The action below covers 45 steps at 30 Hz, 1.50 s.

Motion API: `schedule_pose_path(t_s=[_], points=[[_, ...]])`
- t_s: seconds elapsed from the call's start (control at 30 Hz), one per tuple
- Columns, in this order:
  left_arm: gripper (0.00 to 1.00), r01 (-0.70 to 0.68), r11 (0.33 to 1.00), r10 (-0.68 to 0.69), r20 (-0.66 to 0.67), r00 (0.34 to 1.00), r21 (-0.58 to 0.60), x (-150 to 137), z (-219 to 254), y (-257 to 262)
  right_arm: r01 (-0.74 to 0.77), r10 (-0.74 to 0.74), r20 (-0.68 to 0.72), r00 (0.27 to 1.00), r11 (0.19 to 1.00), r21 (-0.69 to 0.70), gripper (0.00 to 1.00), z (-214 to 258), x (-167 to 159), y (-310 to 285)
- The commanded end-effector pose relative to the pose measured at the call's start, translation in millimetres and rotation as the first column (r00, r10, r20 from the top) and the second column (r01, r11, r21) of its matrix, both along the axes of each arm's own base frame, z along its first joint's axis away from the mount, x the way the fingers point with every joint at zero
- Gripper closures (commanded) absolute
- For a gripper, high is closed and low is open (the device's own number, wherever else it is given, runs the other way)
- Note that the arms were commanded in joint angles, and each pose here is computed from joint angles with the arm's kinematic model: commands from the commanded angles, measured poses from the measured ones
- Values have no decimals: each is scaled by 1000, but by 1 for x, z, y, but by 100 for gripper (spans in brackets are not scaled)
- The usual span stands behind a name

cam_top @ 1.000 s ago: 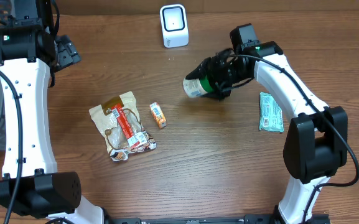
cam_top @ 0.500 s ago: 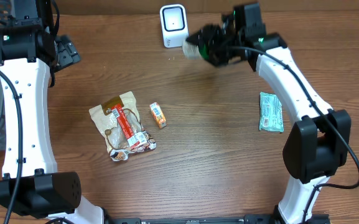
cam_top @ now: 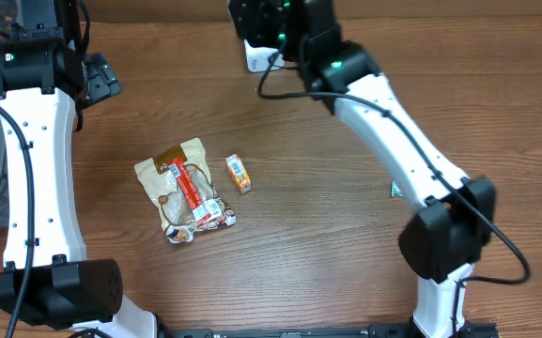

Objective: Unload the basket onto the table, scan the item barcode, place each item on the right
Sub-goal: 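Hold the jar label in front of the white scanner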

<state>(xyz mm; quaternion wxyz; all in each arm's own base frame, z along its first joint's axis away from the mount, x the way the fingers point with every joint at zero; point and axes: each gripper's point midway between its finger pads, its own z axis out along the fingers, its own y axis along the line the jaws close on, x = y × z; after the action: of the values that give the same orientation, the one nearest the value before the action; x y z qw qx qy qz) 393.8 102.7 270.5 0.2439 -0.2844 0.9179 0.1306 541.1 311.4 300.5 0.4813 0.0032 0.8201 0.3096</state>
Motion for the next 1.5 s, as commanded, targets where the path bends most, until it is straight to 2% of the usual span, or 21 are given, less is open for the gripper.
schedule_pose_path(t_s=[0.0,0.1,0.37,0.83,1.17,1.47], points=[[0,8,1000,-9,41,999,9,-2,16,0,77,-29,190,981,965,-250,96,-22,36,-8],[1,8,1000,-9,41,999,9,-2,16,0,78,-10,238,971,958,-277,96,-42,52,-1],[0,8,1000,-9,41,999,9,-2,16,0,127,-51,305,951,964,-235,96,-90,91,-5],[0,8,1000,-8,41,999,10,-2,16,0,178,-98,337,937,960,-216,96,-152,117,-18],[0,8,1000,-9,41,999,9,-2,16,0,185,-110,325,939,960,-211,96,-176,122,-23],[0,8,1000,-9,41,999,9,-2,16,0,205,-128,398,908,966,-157,96,-156,126,-23]])
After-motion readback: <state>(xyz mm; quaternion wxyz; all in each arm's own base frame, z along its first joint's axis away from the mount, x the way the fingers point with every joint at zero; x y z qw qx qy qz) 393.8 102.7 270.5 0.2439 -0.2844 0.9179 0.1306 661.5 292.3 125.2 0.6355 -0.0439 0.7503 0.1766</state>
